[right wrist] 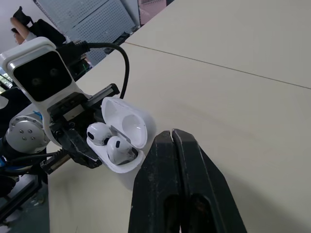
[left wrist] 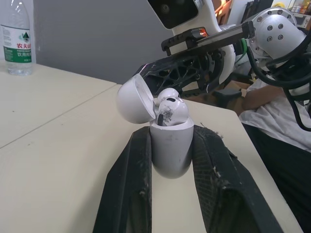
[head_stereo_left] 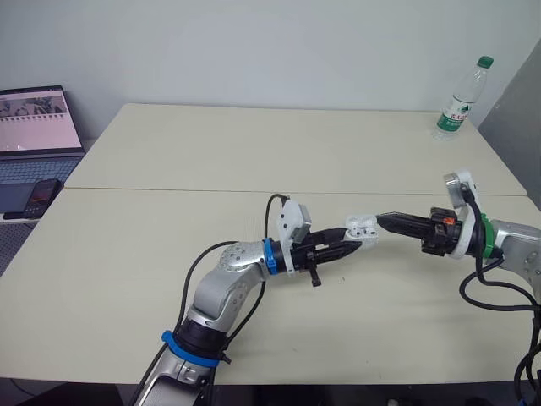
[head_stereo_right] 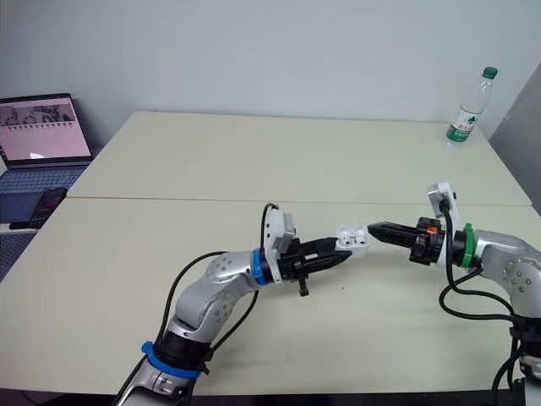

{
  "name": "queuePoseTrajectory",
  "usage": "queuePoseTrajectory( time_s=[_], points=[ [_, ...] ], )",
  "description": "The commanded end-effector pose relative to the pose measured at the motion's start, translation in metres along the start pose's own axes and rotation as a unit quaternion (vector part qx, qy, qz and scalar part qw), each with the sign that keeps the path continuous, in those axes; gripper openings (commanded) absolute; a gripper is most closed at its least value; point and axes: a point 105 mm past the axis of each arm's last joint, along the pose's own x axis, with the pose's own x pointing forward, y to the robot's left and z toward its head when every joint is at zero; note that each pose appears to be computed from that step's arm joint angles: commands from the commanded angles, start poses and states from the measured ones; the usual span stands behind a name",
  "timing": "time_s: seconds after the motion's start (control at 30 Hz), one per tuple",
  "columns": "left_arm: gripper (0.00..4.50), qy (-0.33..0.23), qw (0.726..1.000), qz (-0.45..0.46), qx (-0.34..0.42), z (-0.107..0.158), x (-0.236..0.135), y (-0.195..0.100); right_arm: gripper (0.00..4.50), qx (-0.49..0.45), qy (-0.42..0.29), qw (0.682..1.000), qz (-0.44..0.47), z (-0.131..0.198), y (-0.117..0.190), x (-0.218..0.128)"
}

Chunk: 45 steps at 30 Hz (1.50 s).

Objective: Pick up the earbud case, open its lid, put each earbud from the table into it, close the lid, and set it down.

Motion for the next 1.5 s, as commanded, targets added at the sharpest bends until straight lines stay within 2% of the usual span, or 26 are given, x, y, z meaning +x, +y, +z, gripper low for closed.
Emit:
queuePoseTrajectory(
  time_s=[0.03,0.13,0.33,0.47,0.7,0.83,1.0,1.13,1.33,1.5],
  points=[
    [0.78,-0.016,1.000,-0.019,0.002,0.011,0.004,-0.009,0.02,-0.007,0.000,1.000,0.028,0.008,0.009,-0.002],
    [0.78,-0.015,1.000,-0.019,0.000,0.010,0.005,-0.009,0.02,-0.009,0.003,0.999,0.046,0.006,0.013,0.000],
    [0.78,-0.010,1.000,-0.019,-0.009,0.008,0.004,-0.009,0.02,0.000,-0.019,0.991,0.134,0.016,0.042,-0.008],
    [0.78,-0.008,1.000,-0.020,-0.010,0.008,0.004,-0.009,0.02,-0.007,-0.010,0.993,0.119,0.011,0.038,-0.013],
    [0.78,0.006,1.000,-0.012,-0.022,0.003,0.004,-0.006,0.02,-0.017,-0.034,0.995,0.091,0.014,0.031,-0.009],
    [0.78,0.047,0.995,0.038,-0.075,-0.012,0.001,0.009,0.02,-0.063,-0.019,0.997,0.033,0.006,0.019,-0.009],
    [0.78,0.081,0.982,0.089,-0.145,-0.014,0.000,0.023,0.02,-0.150,-0.018,0.988,-0.028,0.001,0.015,-0.006],
    [0.78,0.145,0.962,0.133,-0.189,-0.029,0.000,0.035,0.02,-0.226,0.035,0.972,-0.052,-0.020,0.016,-0.009],
    [0.78,0.214,0.928,0.144,-0.270,-0.045,0.003,0.042,0.02,-0.230,0.017,0.970,-0.079,-0.024,0.015,-0.014],
    [0.78,0.232,0.917,0.154,-0.287,-0.052,0.006,0.047,0.02,-0.231,0.015,0.968,-0.093,-0.027,0.017,-0.018]
  ],
)
